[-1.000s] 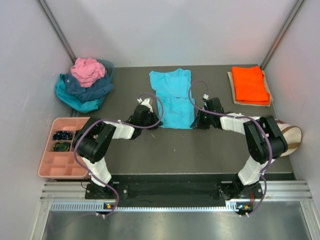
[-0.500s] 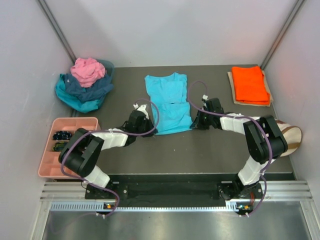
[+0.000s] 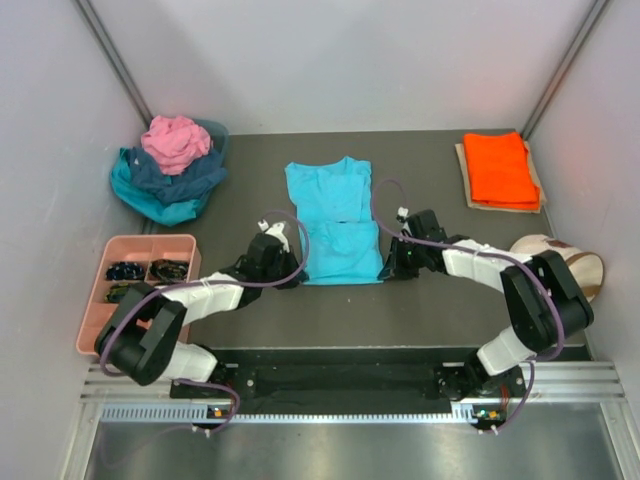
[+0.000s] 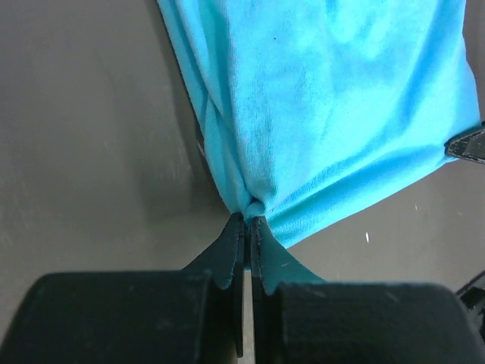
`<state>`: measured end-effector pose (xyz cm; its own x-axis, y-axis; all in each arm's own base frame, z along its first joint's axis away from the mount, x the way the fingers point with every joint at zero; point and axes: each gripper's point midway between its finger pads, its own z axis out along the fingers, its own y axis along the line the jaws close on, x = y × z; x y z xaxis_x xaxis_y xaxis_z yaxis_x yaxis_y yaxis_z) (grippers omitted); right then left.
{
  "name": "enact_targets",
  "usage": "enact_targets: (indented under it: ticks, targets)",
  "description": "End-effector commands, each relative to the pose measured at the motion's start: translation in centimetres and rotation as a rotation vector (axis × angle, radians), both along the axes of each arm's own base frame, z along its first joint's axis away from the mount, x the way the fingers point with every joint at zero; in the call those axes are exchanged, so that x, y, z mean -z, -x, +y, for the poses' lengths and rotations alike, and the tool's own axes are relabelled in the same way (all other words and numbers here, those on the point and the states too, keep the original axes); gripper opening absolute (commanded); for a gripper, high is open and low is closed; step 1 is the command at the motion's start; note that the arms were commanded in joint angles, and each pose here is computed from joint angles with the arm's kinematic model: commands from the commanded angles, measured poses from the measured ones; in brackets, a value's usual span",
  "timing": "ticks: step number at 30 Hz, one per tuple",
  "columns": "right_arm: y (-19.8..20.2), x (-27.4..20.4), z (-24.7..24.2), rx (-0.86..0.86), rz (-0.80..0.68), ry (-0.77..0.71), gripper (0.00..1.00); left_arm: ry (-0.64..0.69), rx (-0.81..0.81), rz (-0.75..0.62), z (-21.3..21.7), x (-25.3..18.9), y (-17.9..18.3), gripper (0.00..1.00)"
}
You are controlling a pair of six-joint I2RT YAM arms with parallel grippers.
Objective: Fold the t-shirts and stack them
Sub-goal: Fold the tshirt
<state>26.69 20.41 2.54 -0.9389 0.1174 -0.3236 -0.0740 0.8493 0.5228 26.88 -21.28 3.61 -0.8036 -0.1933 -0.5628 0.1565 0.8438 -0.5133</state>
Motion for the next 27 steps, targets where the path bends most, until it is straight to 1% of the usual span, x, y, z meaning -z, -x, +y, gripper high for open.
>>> enact_targets:
  ticks: [1, 4, 7, 10, 11, 13, 15, 16, 19, 20, 22, 24, 25, 26, 27]
  targets:
    - [1.4, -1.5, -0.5, -0.018, -0.017, 0.041, 0.0, -0.008, -0.028, 0.016, 0.9, -0.5, 1.2, 0.0]
    - [1.3, -2.8, 0.4, -0.036, -0.034, 0.018, 0.0, 0.009, -0.032, 0.016, 0.8, -1.3, 1.7, 0.0]
    - [0.4, -4.1, 0.7, -0.029, -0.062, 0.007, 0.0, 0.018, -0.041, -0.004, 0.9, -2.6, 1.6, 0.0]
    - [-0.9, -5.0, 1.0, -0.022, -0.098, 0.011, 0.0, 0.026, -0.056, -0.072, 0.7, -5.2, 0.2, 0.0]
    - [-1.7, -5.7, 1.2, -0.017, -0.117, 0.007, 0.0, 0.005, -0.066, -0.07, 1.0, -5.3, 0.0, 0.0]
    - [-2.6, -5.7, 1.6, -0.016, -0.13, 0.01, 0.0, -0.02, -0.091, -0.124, 1.2, -6.6, -1.6, 0.0]
    - [-3.9, -6.6, 2.2, -0.014, -0.154, 0.0, 0.0, -0.049, -0.112, -0.147, 1.5, -7.2, -2.7, 0.0]
    - [-4.4, -6.8, 2.4, -0.013, -0.159, -0.001, 0.0, -0.042, -0.12, -0.17, 1.2, -8.2, -3.6, 0.0]
    - [-6.1, -7.5, 3.3, -0.012, -0.177, -0.011, 0.0, -0.042, -0.122, -0.202, 0.6, -9.1, -5.4, 0.0]
    - [-7.2, -8.0, 3.6, -0.006, -0.192, -0.016, 0.0, -0.056, -0.123, -0.188, 0.6, -8.5, -5.8, 0.0]
    - [-8.6, -8.9, 4.0, 0.002, -0.216, -0.031, 0.0, -0.034, -0.136, -0.23, 0.2, -9.9, -7.5, 0.0]
    - [-9.8, -8.5, 4.0, 0.003, -0.203, -0.053, 0.0, -0.027, -0.145, -0.225, 0.2, -9.7, -8.5, 0.0]
    - [-10.8, -9.4, 4.3, 0.008, -0.218, -0.077, 0.0, -0.01, -0.162, -0.251, 0.3, -10.5, -9.6, 0.0]
    - [-11.3, -9.4, 4.4, 0.007, -0.214, -0.089, 0.0, -0.01, -0.17, -0.24, 0.3, -10.0, -10.2, 0.0]
    - [-12.2, -8.9, 4.1, 0.019, -0.204, -0.086, 0.0, 0.002, -0.172, -0.246, 0.3, -10.3, -10.7, 0.0]
